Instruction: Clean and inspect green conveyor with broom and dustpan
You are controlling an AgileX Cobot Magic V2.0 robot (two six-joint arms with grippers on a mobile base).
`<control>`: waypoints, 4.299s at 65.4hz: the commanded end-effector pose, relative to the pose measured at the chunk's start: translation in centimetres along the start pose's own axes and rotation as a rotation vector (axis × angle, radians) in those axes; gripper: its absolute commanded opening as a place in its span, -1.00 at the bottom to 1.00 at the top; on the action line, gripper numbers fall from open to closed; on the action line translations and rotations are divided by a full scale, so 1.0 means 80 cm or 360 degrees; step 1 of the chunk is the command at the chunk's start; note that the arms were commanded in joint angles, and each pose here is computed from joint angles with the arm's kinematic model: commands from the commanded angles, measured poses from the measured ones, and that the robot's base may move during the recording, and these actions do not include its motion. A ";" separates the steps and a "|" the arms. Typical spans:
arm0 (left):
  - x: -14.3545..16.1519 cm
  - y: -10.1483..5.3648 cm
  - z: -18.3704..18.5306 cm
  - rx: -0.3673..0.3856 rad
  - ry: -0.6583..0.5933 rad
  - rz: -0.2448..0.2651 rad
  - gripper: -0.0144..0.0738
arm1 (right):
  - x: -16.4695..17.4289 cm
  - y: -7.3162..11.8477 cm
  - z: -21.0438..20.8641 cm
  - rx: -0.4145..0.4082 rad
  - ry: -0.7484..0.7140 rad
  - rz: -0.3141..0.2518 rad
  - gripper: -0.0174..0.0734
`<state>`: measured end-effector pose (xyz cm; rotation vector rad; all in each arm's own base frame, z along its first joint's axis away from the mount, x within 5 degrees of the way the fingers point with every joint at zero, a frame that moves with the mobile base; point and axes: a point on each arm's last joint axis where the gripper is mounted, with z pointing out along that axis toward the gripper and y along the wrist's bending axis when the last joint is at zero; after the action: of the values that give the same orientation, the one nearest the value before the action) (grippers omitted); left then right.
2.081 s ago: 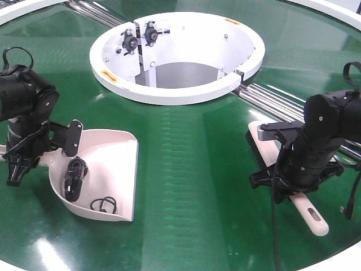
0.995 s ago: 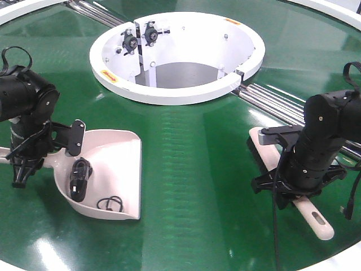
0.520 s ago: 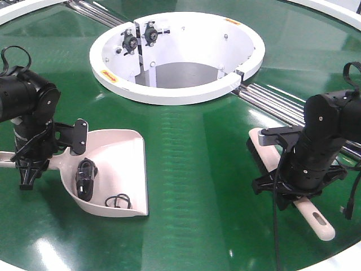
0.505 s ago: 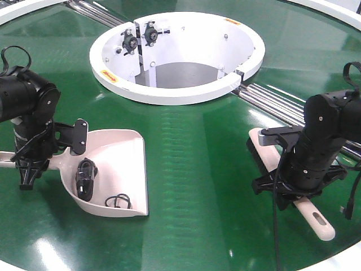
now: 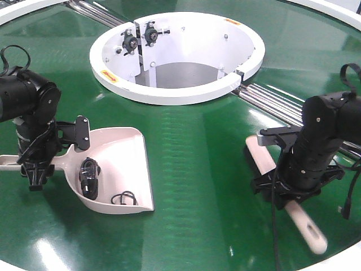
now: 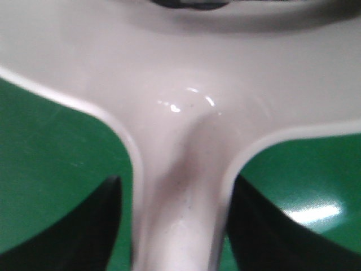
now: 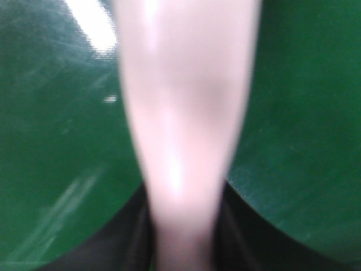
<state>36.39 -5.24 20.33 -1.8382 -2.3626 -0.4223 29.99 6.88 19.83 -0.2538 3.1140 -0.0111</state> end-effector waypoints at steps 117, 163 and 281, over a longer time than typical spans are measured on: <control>0.175 -0.266 -0.281 -0.0949 -0.2095 -0.1294 0.16 | 0.305 -0.022 -0.224 -0.0018 -0.2445 -0.0116 0.42; 0.158 -0.325 -0.094 -0.1217 -0.2514 -0.1671 -0.04 | 0.302 -0.020 -0.098 -0.0018 -0.2788 -0.0126 0.11; 0.152 -0.359 -0.007 -0.1248 -0.2386 -0.1853 -0.69 | 0.302 -0.020 -0.094 -0.0049 -0.2744 -0.0099 -0.64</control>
<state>5.73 -0.55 20.10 -0.3307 -4.7235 0.1228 6.39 1.48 25.43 -0.1914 1.4777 0.1609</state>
